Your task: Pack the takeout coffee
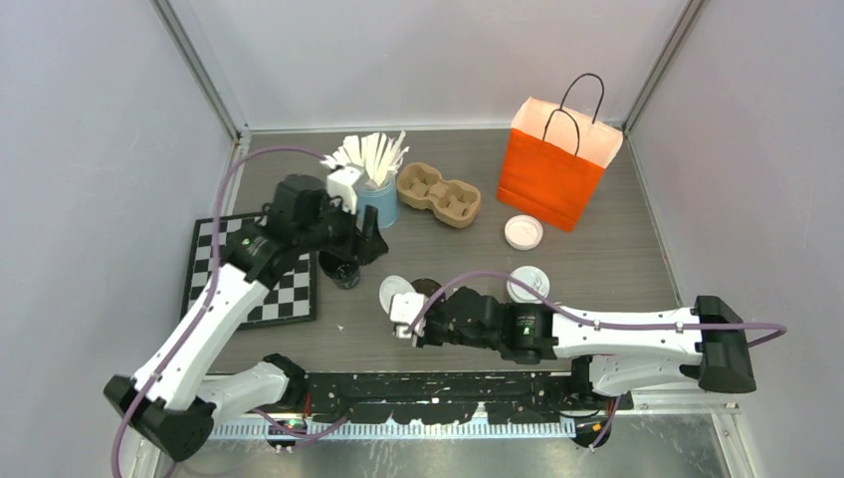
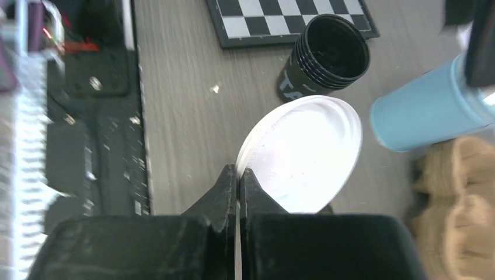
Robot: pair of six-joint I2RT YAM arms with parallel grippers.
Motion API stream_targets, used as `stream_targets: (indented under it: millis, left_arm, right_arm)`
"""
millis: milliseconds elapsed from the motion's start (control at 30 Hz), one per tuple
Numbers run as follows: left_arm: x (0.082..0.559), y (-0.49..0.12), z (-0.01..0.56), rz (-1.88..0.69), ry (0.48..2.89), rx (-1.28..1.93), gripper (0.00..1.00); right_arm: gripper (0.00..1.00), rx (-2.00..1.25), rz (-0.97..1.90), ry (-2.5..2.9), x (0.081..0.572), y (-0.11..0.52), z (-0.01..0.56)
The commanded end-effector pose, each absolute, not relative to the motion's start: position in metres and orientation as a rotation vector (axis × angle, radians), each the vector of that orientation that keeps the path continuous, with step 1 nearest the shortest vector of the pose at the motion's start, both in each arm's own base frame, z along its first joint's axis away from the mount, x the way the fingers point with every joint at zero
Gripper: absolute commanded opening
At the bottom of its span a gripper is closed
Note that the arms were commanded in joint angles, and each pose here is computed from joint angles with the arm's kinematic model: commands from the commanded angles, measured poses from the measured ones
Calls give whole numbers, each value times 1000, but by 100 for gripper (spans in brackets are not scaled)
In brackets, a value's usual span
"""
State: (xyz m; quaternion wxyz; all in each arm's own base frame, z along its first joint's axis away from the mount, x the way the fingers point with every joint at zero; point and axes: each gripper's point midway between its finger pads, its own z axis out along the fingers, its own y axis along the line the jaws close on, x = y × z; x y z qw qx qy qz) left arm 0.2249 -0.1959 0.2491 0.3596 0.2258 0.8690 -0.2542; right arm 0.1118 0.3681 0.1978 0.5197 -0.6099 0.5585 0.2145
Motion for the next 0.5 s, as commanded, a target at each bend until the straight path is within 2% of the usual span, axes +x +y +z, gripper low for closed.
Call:
stream_targets:
  millis: [0,200,467]
  left_arm:
    - [246,-192,312,-733,1956,471,68]
    - [228,-202,307,-911,1861,549,68]
    - [191,-226,268,-1198,1887,678,66]
  right_arm:
    - [0,-1024,1028,1515,102,379,263]
    - [0,-629,1575,1721,134,354,293]
    - [0,-386,2027,1862,148,357,281]
